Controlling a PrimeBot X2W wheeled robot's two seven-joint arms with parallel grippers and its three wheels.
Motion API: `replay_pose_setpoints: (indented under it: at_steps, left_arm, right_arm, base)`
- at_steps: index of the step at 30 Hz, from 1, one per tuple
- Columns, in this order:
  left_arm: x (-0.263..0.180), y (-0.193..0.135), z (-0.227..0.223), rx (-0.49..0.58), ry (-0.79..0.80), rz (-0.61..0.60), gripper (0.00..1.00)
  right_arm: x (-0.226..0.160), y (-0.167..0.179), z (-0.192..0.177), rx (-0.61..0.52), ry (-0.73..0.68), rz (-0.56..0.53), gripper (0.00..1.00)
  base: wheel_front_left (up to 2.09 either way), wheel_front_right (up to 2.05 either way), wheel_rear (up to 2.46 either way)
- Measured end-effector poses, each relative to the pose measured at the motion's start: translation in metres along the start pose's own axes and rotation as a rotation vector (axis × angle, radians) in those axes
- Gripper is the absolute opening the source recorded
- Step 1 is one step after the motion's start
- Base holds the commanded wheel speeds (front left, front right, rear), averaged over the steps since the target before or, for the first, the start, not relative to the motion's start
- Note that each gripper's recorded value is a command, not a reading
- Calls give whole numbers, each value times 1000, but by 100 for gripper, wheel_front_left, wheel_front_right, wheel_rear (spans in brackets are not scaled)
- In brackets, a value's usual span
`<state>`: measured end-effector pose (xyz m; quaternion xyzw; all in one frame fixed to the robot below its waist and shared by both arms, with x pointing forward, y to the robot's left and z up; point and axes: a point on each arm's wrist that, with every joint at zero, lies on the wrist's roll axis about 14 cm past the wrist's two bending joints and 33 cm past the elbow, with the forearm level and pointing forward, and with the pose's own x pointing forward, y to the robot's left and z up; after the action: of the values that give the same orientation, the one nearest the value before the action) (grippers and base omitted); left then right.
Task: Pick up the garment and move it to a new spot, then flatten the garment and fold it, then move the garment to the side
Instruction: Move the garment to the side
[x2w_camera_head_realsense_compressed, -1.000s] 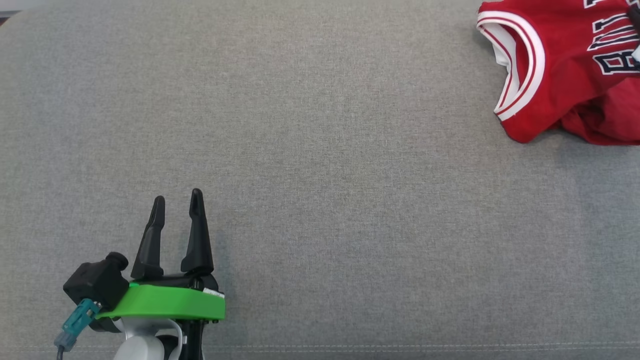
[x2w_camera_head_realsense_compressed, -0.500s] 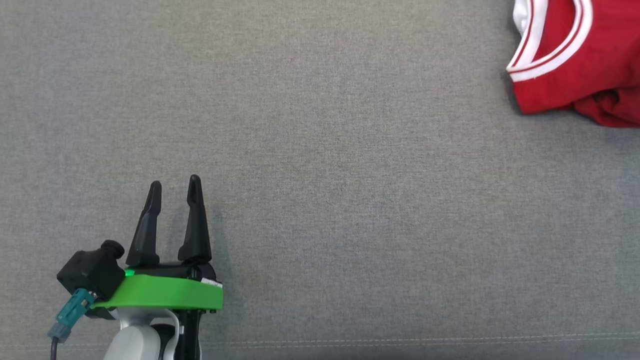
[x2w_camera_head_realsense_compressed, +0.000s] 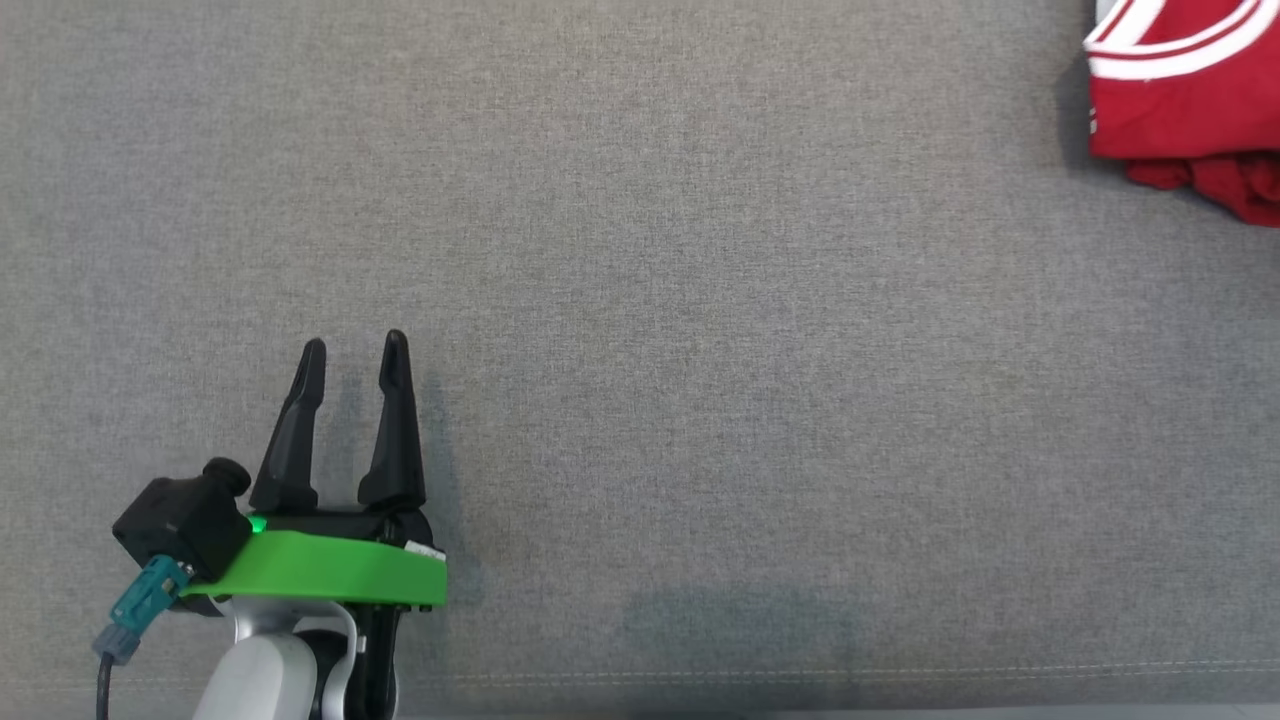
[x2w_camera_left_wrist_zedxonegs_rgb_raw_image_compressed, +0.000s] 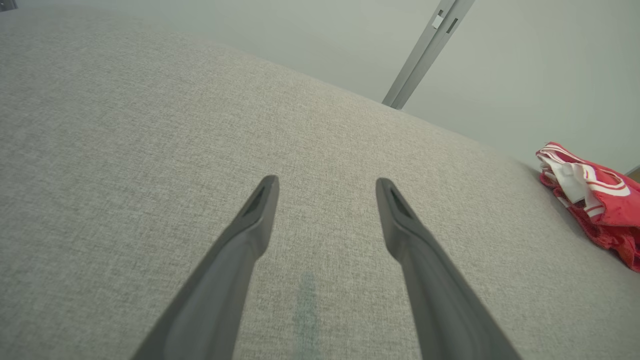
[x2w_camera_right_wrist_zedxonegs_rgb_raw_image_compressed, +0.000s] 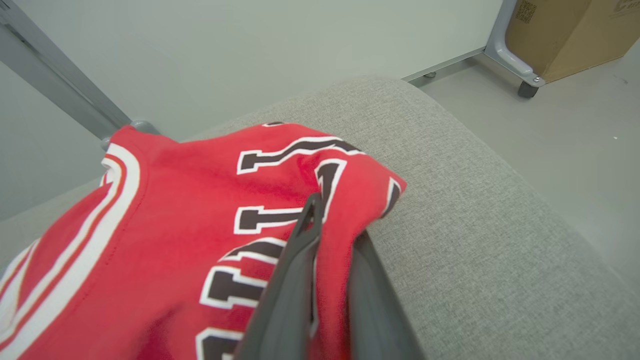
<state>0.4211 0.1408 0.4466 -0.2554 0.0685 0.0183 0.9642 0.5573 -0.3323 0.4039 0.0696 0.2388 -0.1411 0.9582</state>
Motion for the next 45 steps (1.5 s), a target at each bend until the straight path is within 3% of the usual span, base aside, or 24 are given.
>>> replay_pose_setpoints:
  at_steps: [3, 4, 5, 17, 24, 33, 38, 45]
  left_arm:
    - [5, 1, 1, 17, -5, -2, 100]
    - [5, 3, -1, 18, -1, 3, 100]
    - [6, 4, -2, 18, 2, 6, 100]
    - [9, 6, 0, 30, -3, 7, 100]
    - [11, -8, -2, 22, -2, -34, 100]
    - [15, -63, 13, 0, -46, -222, 100]
    - [9, -78, 18, 0, -58, -267, 100]
    - [-1, -88, 33, -6, -100, -282, 100]
  right_arm:
    - [4, -5, -5, -30, -4, -16, 20]
    - [6, -11, -9, -33, -11, -37, 65]
    - [7, -13, -11, -47, -10, -44, 100]
    - [0, -19, -28, -51, -32, -79, 100]
    - [-14, -29, 6, -64, -155, -82, 100]
    - [-46, 12, 70, -133, -344, 83, 100]
    - [-71, 50, 79, -111, -393, 201, 100]
    - [-112, 68, 76, -44, -441, 271, 100]
  base:
    - [0, 0, 0]
    - [0, 0, 0]
    - [0, 0, 0]
    - [0, 0, 0]
    - [0, 0, 0]
    - [0, 0, 0]
    - [0, 0, 0]
    - [0, 0, 0]
